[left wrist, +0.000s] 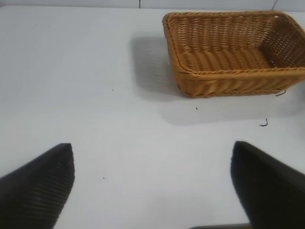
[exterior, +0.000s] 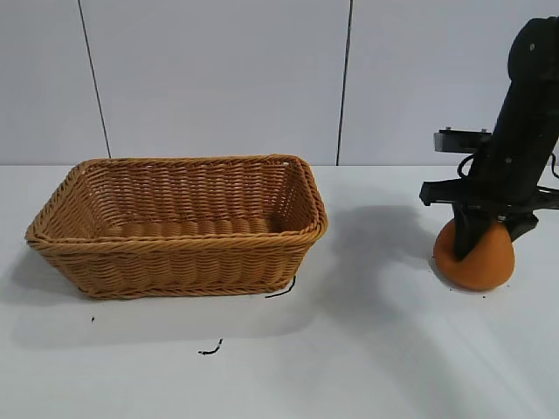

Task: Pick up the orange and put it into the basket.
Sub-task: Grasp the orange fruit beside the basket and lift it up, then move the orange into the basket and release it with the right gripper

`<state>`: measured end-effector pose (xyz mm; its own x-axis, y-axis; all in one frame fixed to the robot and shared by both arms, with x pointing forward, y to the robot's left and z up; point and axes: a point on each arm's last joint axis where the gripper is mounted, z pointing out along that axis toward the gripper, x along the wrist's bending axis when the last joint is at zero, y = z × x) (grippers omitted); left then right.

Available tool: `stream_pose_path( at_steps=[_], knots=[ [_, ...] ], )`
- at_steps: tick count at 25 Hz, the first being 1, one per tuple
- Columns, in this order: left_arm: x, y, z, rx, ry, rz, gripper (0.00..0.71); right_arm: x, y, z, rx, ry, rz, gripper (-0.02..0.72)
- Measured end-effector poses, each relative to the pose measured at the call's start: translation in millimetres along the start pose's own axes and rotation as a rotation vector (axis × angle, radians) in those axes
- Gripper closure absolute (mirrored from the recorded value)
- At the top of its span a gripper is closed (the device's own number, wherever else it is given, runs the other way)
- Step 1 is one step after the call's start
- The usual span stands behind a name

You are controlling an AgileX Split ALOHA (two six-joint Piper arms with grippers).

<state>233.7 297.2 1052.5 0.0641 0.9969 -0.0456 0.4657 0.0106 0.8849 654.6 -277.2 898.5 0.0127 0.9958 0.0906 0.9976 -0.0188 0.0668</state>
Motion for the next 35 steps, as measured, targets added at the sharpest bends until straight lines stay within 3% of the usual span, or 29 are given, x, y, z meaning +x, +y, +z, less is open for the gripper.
stream_pose_path(
  at_steps=[5, 11, 18, 29, 35],
  knots=[
    [0.0, 0, 0, 0.000, 0.000, 0.000, 0.071, 3, 10, -25, 0.002, 0.006, -0.014, 0.617],
    [0.0, 0, 0, 0.000, 0.000, 0.000, 0.071, 11, 34, -97, -0.171, 0.012, -0.039, 0.617],
    [0.0, 0, 0, 0.000, 0.000, 0.000, 0.071, 29, 47, -144, -0.274, 0.019, -0.085, 0.617],
    [0.0, 0, 0, 0.000, 0.000, 0.000, 0.071, 155, 29, -164, -0.381, 0.105, -0.338, 0.617],
    [0.0, 0, 0, 0.000, 0.000, 0.000, 0.071, 233, 2, -164, -0.478, 0.191, -0.494, 0.617]
  ],
)
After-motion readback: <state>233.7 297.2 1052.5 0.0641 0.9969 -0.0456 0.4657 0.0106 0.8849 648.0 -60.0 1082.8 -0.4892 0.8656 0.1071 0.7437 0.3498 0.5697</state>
